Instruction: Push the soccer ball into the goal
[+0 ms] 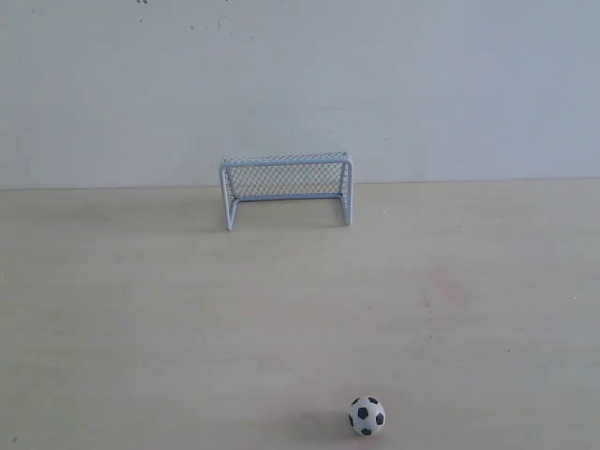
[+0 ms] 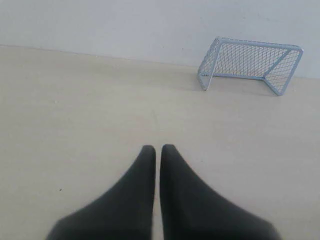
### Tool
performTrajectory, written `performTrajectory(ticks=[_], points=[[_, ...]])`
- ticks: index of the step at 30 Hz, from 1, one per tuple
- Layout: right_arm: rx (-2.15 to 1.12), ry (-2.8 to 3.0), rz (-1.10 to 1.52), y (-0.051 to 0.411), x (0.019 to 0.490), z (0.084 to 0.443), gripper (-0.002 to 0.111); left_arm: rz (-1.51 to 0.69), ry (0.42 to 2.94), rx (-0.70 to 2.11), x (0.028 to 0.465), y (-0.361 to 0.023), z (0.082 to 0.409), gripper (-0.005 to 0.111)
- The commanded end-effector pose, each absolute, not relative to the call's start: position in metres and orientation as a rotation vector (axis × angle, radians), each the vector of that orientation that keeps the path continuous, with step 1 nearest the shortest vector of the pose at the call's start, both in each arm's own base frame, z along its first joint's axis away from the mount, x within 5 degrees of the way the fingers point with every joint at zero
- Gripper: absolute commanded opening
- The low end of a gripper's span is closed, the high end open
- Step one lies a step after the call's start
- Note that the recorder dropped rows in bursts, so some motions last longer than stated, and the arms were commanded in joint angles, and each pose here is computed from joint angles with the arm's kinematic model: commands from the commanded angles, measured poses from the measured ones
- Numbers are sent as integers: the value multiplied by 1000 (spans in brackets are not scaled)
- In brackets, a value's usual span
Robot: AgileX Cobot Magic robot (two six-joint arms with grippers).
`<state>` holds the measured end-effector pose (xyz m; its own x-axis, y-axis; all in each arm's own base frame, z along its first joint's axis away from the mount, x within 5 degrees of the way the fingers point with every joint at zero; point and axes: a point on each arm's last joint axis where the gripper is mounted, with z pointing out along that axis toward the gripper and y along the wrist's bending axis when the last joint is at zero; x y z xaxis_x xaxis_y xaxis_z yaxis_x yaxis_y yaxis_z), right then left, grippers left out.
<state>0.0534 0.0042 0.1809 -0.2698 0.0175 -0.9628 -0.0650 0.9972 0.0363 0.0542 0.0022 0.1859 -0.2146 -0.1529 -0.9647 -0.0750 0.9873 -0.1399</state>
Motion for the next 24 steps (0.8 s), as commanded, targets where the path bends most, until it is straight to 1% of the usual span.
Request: performTrajectory(ticks=[1, 19, 24], points=[[-36, 1828, 75, 4, 53, 182, 0, -70, 1783, -167, 54, 2, 185, 4], [-63, 1792, 50, 4, 54, 185, 0, -70, 1783, -167, 54, 2, 185, 4], [-63, 1570, 45, 4, 56, 205, 0, -70, 1783, -167, 54, 2, 185, 4]])
